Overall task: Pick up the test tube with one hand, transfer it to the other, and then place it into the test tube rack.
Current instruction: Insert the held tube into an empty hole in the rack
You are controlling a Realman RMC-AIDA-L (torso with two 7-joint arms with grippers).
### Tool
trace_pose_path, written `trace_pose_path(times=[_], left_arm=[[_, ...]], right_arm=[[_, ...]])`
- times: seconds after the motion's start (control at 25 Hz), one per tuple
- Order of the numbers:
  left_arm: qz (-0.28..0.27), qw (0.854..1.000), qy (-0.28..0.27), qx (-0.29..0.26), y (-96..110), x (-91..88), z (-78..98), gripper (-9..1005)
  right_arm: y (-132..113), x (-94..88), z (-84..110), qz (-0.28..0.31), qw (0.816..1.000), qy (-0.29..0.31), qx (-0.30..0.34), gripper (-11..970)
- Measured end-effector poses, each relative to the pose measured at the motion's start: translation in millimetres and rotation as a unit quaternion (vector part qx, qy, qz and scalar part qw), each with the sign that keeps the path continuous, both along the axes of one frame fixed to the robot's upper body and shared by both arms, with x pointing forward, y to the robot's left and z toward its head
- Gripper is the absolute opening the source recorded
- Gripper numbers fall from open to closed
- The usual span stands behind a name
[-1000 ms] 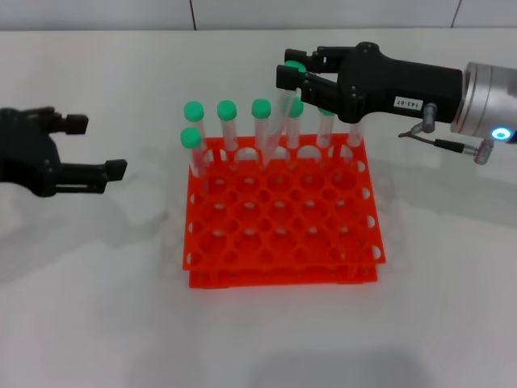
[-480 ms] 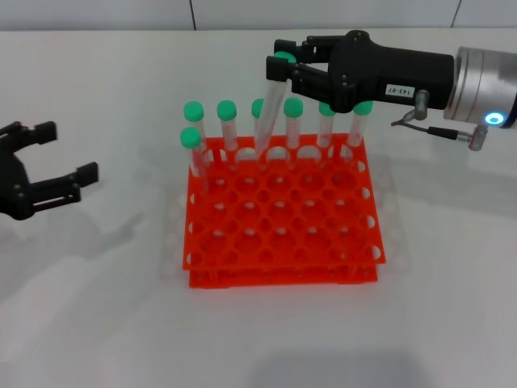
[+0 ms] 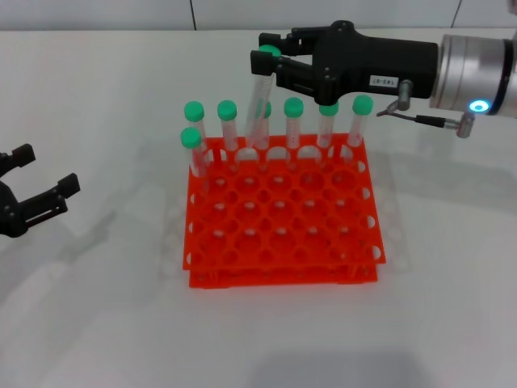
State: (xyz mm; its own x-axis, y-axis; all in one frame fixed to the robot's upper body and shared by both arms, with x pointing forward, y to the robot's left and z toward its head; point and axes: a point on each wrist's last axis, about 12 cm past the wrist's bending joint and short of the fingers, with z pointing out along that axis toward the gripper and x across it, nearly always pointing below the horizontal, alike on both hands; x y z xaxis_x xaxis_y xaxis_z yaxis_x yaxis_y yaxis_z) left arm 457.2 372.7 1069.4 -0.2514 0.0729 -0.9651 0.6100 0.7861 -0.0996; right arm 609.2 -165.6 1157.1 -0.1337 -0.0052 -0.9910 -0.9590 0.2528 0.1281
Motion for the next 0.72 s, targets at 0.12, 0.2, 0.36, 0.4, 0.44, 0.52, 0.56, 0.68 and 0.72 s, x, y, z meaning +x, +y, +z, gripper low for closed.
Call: trace_pose_path(times=[0.12, 0.2, 0.36, 0.4, 0.44, 0.52, 0.56, 0.68, 0.72], left_arm=[[0.000, 1.000, 0.004, 0.000, -2.3, 1.3, -4.1, 893], [0.001, 1.000, 0.009, 0.001, -3.7, 2.9, -6.6, 893], [-0.006, 1.000, 0.016, 0.004, -6.3, 6.3, -9.0, 893], [-0.010, 1.000, 0.018, 0.006, -7.3, 7.3, -9.4, 893], [-0.013, 1.000, 0.020, 0.008, -8.3, 8.3, -9.8, 893], [-0.020, 0.999, 0.024, 0.010, -10.7, 10.6, -10.4, 893], [-0.023, 0.999, 0.025, 0.010, -12.1, 12.1, -10.6, 893], [-0.032, 0.999, 0.028, 0.009, -16.7, 17.4, -11.0, 893], [-0.036, 0.999, 0.028, 0.009, -18.2, 19.6, -10.7, 893]], right_arm=[[6.7, 3.8, 0.5, -0.001, 1.000, -0.006, -0.014, 260], [8.0, 5.2, -0.1, -0.004, 1.000, -0.009, -0.020, 260], [10.6, 5.3, -4.7, -0.011, 1.000, -0.011, -0.026, 261], [11.0, 5.1, -6.0, -0.013, 0.999, -0.013, -0.027, 261], [11.1, 4.8, -7.3, -0.015, 0.999, -0.014, -0.028, 261], [11.3, 4.5, -10.4, -0.021, 0.999, -0.015, -0.033, 261], [11.5, 4.2, -12.1, -0.022, 0.999, -0.014, -0.036, 261], [11.8, 3.6, -15.7, -0.024, 0.999, -0.010, -0.041, 261], [12.7, 2.9, -17.3, -0.023, 0.999, -0.008, -0.044, 261]])
